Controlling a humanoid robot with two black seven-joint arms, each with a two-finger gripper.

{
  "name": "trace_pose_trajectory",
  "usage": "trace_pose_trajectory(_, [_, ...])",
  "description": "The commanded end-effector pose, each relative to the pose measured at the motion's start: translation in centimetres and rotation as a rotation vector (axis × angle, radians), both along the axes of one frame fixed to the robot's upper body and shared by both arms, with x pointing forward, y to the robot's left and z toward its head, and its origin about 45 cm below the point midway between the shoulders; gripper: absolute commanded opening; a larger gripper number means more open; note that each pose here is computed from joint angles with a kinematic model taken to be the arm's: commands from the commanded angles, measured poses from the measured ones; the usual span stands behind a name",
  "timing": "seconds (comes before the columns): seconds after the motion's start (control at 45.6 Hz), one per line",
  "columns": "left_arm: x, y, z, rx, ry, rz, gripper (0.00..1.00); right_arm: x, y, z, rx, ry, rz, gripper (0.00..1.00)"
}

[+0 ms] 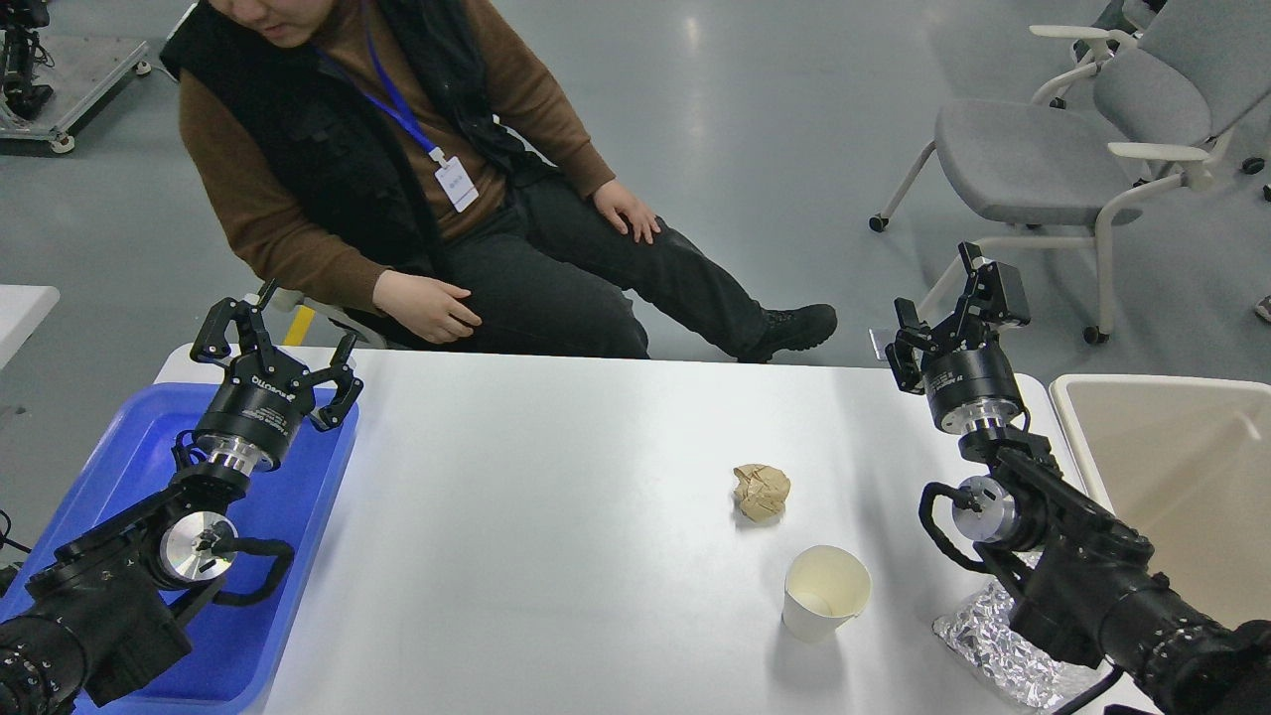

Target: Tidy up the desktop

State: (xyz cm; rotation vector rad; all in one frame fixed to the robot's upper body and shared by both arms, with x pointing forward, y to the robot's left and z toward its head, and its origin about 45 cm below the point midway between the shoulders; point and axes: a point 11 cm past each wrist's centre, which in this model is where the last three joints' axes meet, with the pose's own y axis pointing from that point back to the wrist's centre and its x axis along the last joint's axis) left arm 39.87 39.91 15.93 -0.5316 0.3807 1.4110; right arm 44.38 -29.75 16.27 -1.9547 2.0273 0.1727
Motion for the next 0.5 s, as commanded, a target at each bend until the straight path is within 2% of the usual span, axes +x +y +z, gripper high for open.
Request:
trace_pose_trajectory(0.0, [-0.01,-0.01,-0.01,0.001,0.000,0.000,0.98,-0.24,-0.31,-0.38,-0.006,0.010,-0.006,1.00])
trace_pose_trajectory(0.482, [-0.01,-0.03,-0.02,0.000,0.000,-0.002,0.98,-0.92,-0.85,-1.14,-0.006,0.023,-0.011,1.00])
